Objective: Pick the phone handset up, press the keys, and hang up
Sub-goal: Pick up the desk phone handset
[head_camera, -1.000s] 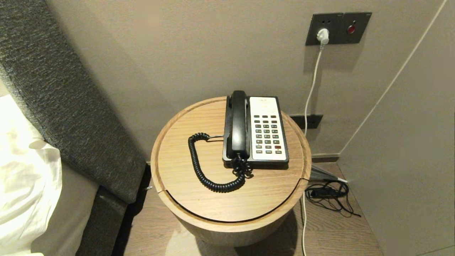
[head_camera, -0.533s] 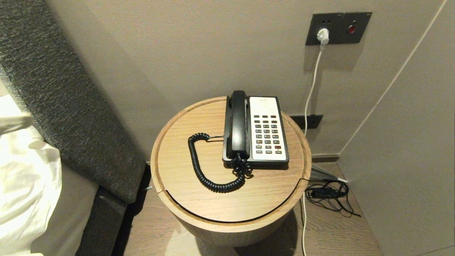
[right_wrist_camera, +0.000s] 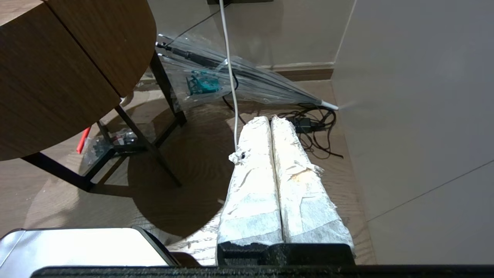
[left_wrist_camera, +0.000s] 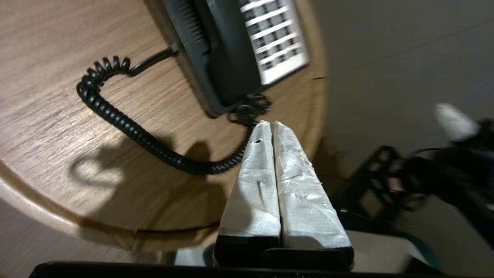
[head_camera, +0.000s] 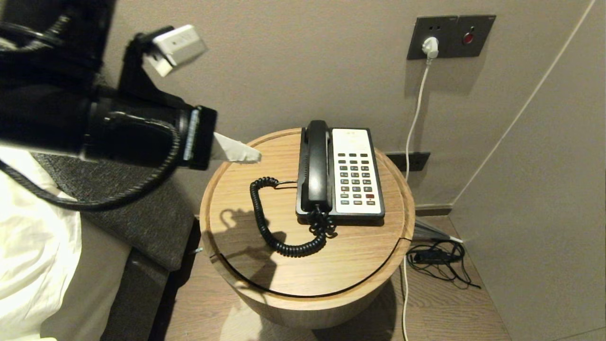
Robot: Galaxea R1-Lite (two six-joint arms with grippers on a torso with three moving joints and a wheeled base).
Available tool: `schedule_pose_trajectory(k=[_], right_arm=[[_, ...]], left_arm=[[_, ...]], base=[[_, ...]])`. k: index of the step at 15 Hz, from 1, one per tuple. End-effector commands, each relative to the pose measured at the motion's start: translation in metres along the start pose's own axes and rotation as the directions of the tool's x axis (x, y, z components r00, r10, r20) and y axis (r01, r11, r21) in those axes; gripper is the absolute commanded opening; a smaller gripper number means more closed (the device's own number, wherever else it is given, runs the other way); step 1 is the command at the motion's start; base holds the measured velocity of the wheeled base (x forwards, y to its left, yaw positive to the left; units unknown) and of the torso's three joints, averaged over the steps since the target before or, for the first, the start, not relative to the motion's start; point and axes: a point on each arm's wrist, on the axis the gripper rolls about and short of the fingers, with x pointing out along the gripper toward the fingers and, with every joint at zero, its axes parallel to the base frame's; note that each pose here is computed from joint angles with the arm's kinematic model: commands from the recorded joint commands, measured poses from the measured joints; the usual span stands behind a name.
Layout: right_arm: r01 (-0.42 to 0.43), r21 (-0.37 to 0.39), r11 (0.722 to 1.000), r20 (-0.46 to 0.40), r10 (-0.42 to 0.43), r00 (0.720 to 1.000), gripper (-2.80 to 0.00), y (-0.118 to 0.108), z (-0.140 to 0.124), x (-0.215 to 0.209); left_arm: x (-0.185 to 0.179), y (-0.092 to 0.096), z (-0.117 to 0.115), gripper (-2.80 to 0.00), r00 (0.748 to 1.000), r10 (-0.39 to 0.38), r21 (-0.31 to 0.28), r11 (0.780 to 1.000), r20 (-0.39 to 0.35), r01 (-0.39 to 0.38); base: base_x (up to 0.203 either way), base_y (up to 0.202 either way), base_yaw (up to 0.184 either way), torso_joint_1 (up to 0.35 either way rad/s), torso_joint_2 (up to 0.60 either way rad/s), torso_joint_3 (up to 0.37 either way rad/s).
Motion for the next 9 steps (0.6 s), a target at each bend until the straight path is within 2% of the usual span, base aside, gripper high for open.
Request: schedule_pose_trajectory(k=[1, 3, 5, 6, 9], right_arm=[[0.0, 0.0, 1.0, -0.001, 0.0, 1.0, -2.8, 0.0, 0.0, 0.0], [0.0, 0.001, 1.0, -0.001, 0.0, 1.0, -2.8, 0.0, 0.0, 0.0], [0.0, 0.0, 1.0, -0.001, 0.0, 1.0, -2.8, 0.0, 0.0, 0.0], [0.002, 0.0, 1.0, -0.001, -0.002, 1.0, -2.8, 0.0, 0.0, 0.0], [0.0, 0.0, 1.0, -0.003, 0.0, 1.0, -2.8, 0.0, 0.0, 0.0]], left_arm=[[0.041, 0.005, -0.005, -2.8, 0.995, 0.038, -0.007, 0.999, -0.09, -0.039], [0.055, 0.002, -0.003, -2.8, 0.994, 0.049, 0.021, 0.999, -0.099, -0.047], [0.062, 0.004, -0.004, -2.8, 0.99, 0.08, 0.092, 0.993, -0.113, -0.069], [0.066, 0.001, -0.007, 0.0, 0.989, 0.088, 0.112, 0.991, -0.122, -0.074], [0.075, -0.004, 0.0, 0.0, 0.989, 0.106, 0.132, 0.987, -0.101, -0.092]], base=[[0.0, 0.0, 0.0, 0.0, 0.0, 0.0], [0.0, 0.0, 0.0, 0.0, 0.0, 0.0], [0.0, 0.0, 0.0, 0.0, 0.0, 0.0], [0.0, 0.0, 0.0, 0.0, 0.0, 0.0], [0.0, 0.0, 0.0, 0.0, 0.0, 0.0]])
